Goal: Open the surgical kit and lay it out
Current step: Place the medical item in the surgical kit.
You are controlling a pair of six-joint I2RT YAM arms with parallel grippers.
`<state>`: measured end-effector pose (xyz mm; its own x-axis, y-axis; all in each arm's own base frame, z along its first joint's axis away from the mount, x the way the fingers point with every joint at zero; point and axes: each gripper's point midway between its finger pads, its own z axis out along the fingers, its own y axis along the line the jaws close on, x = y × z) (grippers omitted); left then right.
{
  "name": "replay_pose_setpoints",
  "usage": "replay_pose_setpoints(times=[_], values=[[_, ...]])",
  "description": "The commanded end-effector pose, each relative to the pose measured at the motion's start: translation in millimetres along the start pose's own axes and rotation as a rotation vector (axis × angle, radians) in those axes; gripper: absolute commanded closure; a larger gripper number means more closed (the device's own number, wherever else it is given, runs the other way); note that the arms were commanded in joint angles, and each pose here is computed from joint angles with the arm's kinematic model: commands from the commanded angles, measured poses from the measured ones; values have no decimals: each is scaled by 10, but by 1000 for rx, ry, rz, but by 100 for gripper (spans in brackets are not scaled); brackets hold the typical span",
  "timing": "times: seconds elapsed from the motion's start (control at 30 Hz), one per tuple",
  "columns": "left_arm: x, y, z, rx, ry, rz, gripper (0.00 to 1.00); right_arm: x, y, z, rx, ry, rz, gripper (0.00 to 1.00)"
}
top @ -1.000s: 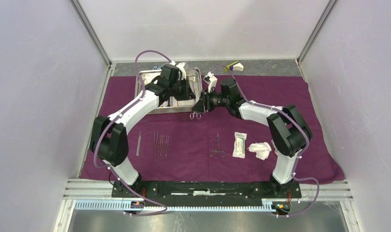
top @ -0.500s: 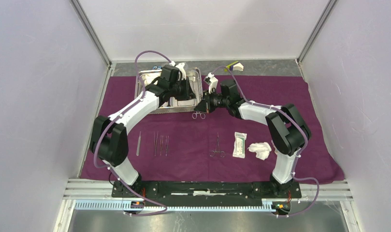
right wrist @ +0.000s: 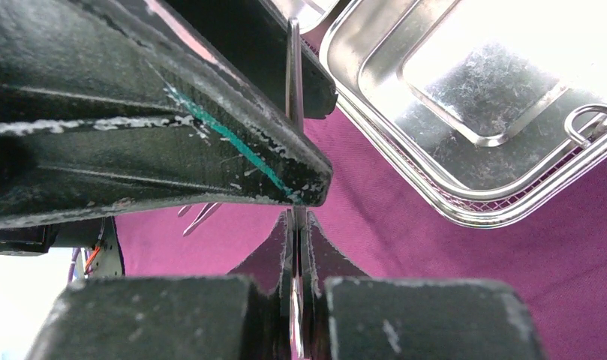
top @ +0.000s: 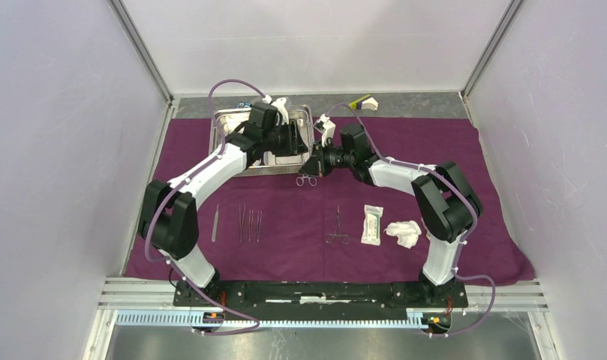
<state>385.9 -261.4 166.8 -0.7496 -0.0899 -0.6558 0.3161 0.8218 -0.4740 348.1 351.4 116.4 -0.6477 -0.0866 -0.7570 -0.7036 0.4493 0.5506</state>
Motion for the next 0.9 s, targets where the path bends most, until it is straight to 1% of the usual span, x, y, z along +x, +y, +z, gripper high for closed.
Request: replay_pose_setpoints(times=[0.0, 0.17, 0.53, 0.77, 0.87], values=[[-68, -81, -7, 34, -36, 4, 54, -283, 200, -74, -39, -75, -73, 100], [8, -74, 32, 25, -25, -5, 59, -255, 161, -55, -27, -65, -59, 100], [80, -93, 124, 41, 4, -14, 73, -227, 139, -32, -26, -57, -42, 100], [82, -99, 152, 48, 8, -14, 86, -211, 127, -25, -23, -53, -35, 99], [30, -117, 126, 55, -6, 13, 93, -204, 116, -30, -18, -51, -38, 94]])
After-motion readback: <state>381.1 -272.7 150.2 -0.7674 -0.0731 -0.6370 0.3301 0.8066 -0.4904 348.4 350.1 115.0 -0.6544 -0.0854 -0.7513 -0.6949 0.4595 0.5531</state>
